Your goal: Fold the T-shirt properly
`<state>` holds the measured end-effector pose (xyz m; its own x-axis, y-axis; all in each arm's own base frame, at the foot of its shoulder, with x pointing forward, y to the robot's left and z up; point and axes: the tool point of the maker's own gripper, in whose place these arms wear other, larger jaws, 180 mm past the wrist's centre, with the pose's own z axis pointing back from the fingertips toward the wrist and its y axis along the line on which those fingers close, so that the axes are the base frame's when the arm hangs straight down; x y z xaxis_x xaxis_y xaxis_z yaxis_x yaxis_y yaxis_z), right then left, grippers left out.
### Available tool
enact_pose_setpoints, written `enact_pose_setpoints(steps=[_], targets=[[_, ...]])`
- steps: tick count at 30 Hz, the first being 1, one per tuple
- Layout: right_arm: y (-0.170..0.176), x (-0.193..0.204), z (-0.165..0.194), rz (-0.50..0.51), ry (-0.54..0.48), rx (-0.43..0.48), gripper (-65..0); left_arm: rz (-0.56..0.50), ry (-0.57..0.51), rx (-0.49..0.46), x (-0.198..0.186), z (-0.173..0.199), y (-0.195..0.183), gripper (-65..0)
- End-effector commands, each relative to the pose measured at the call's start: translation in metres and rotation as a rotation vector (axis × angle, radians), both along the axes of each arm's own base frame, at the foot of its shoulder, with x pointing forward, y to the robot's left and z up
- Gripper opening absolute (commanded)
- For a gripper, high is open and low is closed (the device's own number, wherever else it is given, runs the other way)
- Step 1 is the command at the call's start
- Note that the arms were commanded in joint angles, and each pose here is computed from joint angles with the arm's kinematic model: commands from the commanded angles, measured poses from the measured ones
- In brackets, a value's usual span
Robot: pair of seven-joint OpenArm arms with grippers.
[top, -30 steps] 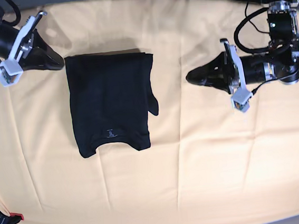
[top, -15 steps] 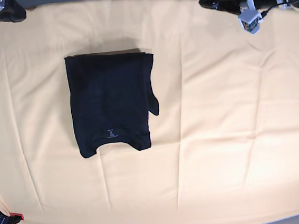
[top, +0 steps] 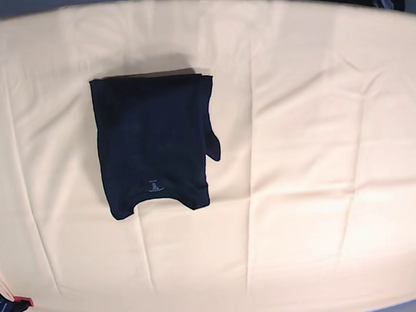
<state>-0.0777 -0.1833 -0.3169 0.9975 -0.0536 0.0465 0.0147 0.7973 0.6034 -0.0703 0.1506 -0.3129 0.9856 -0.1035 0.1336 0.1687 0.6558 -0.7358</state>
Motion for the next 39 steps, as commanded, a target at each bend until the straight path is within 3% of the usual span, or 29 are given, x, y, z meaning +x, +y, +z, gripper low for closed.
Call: enact_pose_setpoints(steps=[1, 3, 7, 13, 21, 24, 26, 28, 31, 39], targets=[[0.0, -0.021, -0.007, 0.022, 0.082, -0.005, -65.0, 0.005, 0.044, 0.002, -0.012, -0.008, 0.001, -65.0], [0.003, -0.043, -0.031, 0.03, 0.158, -0.015, -65.0, 0.018, 0.097, 0.017, -0.02, -0.035, 0.005, -65.0], [0.009, -0.048, -0.087, 0.056, 0.179, -0.044, -65.0, 0.088, 0.194, 0.009, -0.032, -0.09, 0.004, -65.0], [0.004, -0.037, -0.17, 0.084, 0.124, -0.125, -65.0, 0.196, 0.213, 0.106, -0.019, -0.179, 0.01, -65.0], [-0.007, 0.004, -0.254, 0.08, 0.04, -0.219, -65.0, 0.261, 0.089, 0.221, 0.021, -0.264, -0.005, -65.0], [-0.014, 0.009, -0.277, 0.145, 0.029, -0.295, -65.0, 0.247, 0.025, 0.38, 0.026, -0.291, 0.006, -65.0], [-0.017, 0.012, -0.288, 0.202, 0.015, -0.344, -65.0, 0.255, -0.035, 0.495, 0.032, -0.304, 0.015, -65.0], [-0.018, 0.018, -0.296, 0.223, 0.003, -0.385, -65.0, 0.262, -0.08, 0.546, 0.037, -0.31, 0.014, -65.0], [-0.008, 0.026, -0.304, 0.234, -0.022, -0.417, -65.0, 0.259, -0.088, 0.57, 0.032, -0.315, -0.006, -65.0], [0.055, 0.032, -0.31, 0.223, -0.044, -0.342, -65.0, 0.295, -0.053, 0.53, 0.026, -0.318, -0.07, -65.0]])
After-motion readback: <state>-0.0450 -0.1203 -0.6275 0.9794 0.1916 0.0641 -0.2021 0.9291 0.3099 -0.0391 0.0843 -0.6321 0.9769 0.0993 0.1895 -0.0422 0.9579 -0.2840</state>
